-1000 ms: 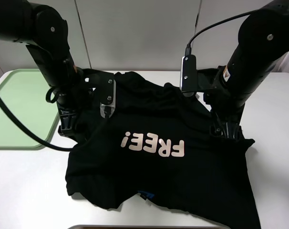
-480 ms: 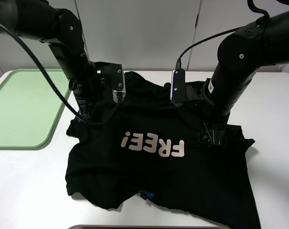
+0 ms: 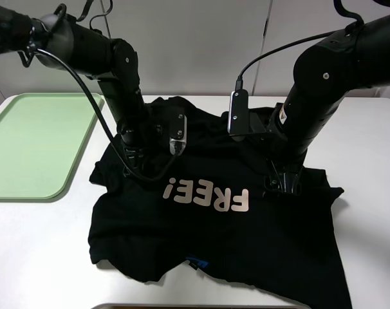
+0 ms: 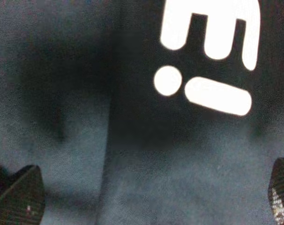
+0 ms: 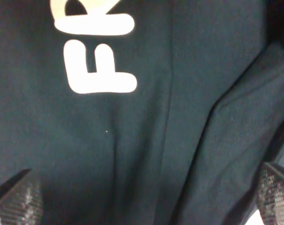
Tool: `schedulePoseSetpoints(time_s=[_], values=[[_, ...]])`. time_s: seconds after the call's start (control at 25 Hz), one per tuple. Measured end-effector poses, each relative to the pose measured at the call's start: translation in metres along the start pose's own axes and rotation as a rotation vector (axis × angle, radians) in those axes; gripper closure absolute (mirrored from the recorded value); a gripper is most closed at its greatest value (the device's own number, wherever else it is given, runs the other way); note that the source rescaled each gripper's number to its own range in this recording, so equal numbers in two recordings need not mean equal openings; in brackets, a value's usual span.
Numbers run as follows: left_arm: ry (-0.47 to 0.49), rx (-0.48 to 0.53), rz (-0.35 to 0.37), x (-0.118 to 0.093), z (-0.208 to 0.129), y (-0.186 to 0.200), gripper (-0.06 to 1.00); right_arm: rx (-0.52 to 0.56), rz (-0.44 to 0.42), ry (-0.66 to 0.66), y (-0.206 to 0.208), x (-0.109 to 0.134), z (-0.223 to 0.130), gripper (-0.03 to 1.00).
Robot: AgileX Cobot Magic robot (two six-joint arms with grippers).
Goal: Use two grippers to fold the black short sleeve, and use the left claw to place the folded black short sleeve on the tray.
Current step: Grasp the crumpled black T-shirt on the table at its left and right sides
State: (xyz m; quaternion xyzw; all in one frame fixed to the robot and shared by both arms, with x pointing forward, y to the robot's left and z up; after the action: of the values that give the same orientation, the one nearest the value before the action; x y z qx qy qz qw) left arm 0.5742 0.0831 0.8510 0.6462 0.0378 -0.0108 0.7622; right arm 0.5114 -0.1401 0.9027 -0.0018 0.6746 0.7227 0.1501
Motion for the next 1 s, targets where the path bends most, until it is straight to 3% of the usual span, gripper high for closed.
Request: schedulePoseSetpoints(time_s=[0.64,1.0], values=[[-0.036,0.054,-0.07,-0.004,-0.009,-0.026,0.0,-0.02,-0.01,-0.007,-0.003,0.0,0.001,-0.03],[-0.038,0.068,-0.097,-0.008,-0.011,-0.025,0.01,0.037,0.042,-0.067,-0.034,0.001,-0.025,-0.03]])
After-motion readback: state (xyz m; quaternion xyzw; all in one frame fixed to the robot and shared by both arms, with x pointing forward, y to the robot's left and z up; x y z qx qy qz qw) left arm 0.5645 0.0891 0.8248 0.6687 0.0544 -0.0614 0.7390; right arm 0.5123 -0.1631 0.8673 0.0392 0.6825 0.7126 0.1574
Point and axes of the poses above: a point on each arm's last joint axis where the gripper is mounted, y pointing back along that axis away from the gripper, x along the wrist's bending axis when the last joint is at zero, z = x × y, the point moved 5 cm from there along -y, pointing out along that axis toward the gripper, and after that the axes turned 1 degree about -y, right-handed, at the moved point
